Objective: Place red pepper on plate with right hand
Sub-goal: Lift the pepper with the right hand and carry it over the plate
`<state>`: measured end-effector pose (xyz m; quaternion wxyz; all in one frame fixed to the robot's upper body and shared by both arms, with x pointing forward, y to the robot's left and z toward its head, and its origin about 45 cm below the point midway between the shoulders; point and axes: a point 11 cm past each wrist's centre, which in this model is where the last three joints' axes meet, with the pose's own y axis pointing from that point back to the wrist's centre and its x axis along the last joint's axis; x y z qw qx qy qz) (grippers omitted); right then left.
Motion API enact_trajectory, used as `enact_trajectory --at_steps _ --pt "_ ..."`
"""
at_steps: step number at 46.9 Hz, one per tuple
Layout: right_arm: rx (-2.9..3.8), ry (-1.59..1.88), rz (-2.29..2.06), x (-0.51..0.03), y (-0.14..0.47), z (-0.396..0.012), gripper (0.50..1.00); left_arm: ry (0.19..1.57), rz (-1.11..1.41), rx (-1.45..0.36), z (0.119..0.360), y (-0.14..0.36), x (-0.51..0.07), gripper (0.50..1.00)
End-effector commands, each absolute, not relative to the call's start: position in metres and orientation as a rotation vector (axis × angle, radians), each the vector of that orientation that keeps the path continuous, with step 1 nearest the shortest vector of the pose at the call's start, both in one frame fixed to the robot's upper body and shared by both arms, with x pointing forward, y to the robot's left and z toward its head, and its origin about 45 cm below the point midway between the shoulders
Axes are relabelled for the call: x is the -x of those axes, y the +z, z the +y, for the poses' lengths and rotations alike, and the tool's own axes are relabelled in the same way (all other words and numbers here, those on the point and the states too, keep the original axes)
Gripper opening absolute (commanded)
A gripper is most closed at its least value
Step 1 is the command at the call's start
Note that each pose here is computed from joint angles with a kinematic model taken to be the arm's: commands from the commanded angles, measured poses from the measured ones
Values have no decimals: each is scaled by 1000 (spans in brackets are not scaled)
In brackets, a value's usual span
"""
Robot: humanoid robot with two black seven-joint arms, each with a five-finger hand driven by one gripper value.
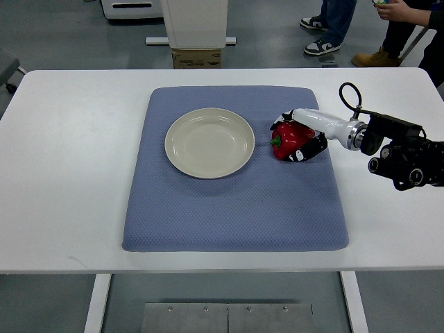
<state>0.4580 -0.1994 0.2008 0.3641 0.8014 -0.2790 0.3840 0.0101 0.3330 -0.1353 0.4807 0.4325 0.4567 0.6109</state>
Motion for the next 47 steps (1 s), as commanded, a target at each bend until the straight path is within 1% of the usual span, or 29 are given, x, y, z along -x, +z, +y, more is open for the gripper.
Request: enact_trajectory --at_steps 1,18,28,40,47 --pt "-2060 993 -712 -459 201 -196 500 1490 1114 -1055 333 -135 -10 1000" --pt "-2041 998 -720 -462 206 -196 500 1490 1114 -1055 333 -135 -10 1000" --pt "-2045 1043 -742 -472 229 -188 500 1490 1114 -1055 333 -135 -10 1000" --pt "-2080 1102 -727 -475 258 -165 500 1491 1114 -1056 333 -135 -10 1000" --pt "-2138 1119 -678 -467 272 -142 500 1490 1113 -1054 333 -135 -10 1000"
